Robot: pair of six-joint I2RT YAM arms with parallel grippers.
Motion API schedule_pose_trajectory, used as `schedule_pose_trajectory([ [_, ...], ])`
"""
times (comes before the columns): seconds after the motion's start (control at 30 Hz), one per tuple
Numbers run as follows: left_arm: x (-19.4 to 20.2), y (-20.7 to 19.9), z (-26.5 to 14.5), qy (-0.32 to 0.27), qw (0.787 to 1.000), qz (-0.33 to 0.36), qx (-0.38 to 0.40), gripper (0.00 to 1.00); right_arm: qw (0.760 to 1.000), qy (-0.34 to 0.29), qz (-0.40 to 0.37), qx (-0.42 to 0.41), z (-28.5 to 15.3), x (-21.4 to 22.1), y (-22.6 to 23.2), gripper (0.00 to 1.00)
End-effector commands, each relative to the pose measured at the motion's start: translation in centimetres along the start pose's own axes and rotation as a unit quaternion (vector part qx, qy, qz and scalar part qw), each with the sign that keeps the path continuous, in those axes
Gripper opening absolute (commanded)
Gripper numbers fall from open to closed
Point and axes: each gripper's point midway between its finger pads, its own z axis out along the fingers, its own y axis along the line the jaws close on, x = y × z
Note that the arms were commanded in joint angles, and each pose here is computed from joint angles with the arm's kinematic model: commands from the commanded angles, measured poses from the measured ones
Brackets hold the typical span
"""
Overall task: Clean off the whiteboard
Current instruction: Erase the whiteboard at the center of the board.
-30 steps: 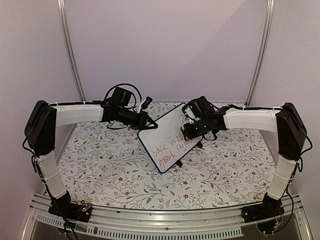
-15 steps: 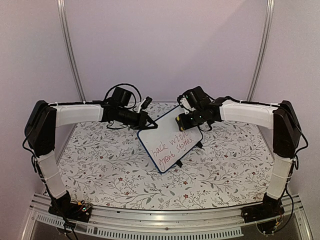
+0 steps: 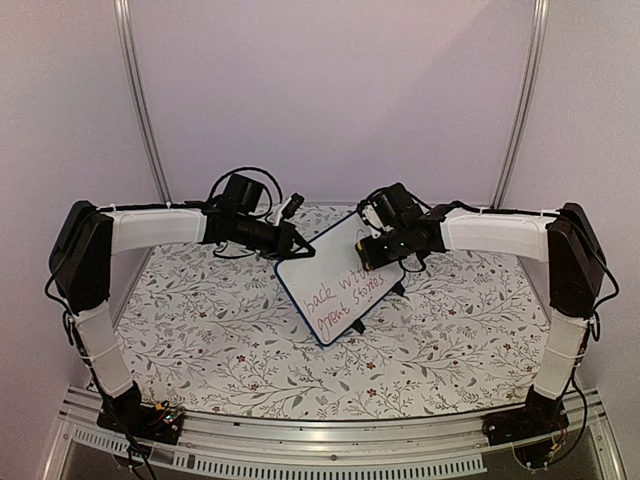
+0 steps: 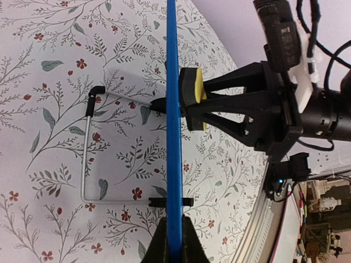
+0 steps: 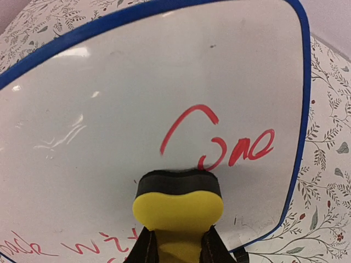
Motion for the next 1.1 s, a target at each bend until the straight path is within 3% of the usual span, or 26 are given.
schedule_pose_trajectory([
  [0.0,1.2,-0.6,0.7,0.021,0.999,0.031,0.002,0.0,0.998,0.045,-0.033,0.035,0.2,3.6,-0.4,0.17],
  [0.5,1.1,-0.6,0.5,0.018,0.999,0.033,-0.001,0.0,0.997,0.039,-0.029,0.062,0.3,3.3,-1.0,0.17],
  [1.07,1.1,-0.8,0.5,0.02,0.999,0.034,0.002,0.0,0.998,-0.025,-0.032,0.055,0.2,-3.7,-0.6,0.18],
])
